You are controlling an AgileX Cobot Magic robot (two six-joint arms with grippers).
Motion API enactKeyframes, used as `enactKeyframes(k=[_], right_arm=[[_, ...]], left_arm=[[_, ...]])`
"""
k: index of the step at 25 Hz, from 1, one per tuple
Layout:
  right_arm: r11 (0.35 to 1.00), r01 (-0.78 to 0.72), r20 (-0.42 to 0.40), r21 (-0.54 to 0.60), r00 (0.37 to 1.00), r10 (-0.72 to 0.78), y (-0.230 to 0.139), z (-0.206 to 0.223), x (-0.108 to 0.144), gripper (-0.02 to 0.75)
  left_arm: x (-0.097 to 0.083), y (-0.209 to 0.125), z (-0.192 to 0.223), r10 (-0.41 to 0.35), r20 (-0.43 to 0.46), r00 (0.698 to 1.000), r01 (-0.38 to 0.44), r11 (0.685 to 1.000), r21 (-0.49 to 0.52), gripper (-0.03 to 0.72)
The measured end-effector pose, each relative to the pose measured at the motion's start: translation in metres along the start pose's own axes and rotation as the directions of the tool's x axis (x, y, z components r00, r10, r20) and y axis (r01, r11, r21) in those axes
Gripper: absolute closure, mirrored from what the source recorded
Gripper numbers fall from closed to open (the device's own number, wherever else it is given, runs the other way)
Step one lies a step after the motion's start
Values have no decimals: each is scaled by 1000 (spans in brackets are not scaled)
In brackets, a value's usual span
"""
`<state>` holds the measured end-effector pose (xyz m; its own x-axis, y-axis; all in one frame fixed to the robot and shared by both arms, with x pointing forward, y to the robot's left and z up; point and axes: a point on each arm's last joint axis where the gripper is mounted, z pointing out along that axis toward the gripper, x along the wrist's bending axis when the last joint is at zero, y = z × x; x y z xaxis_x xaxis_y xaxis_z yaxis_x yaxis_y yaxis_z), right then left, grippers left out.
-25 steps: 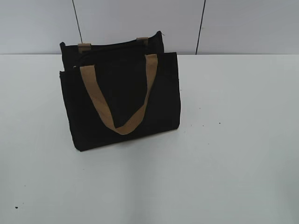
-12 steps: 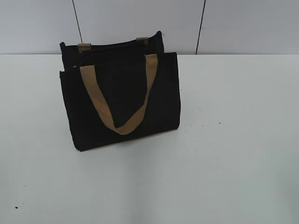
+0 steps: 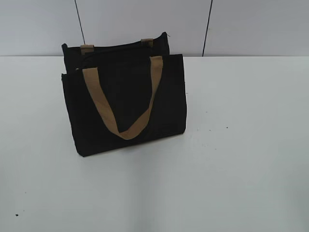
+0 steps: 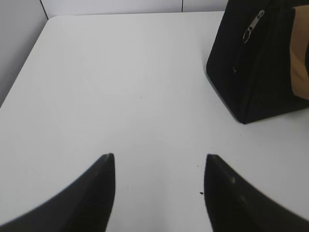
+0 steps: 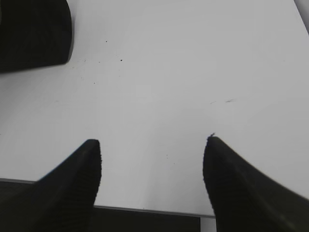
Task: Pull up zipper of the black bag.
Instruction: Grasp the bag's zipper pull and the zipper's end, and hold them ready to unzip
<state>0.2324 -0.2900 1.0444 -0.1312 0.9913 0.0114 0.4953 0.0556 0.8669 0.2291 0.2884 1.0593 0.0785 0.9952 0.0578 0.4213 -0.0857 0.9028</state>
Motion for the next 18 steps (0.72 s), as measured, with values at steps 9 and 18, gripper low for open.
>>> enactKeyframes(k=[9,18], right_arm=[[1000,0,0,0,1000,0,0,0,0,233],[1000,0,0,1,1000,0,0,0,0,233]], left_arm=[[0,8,6,-18,23,1000,17,999,30,237],[18,67,74,-12,11,1000,12,1000,26,237]])
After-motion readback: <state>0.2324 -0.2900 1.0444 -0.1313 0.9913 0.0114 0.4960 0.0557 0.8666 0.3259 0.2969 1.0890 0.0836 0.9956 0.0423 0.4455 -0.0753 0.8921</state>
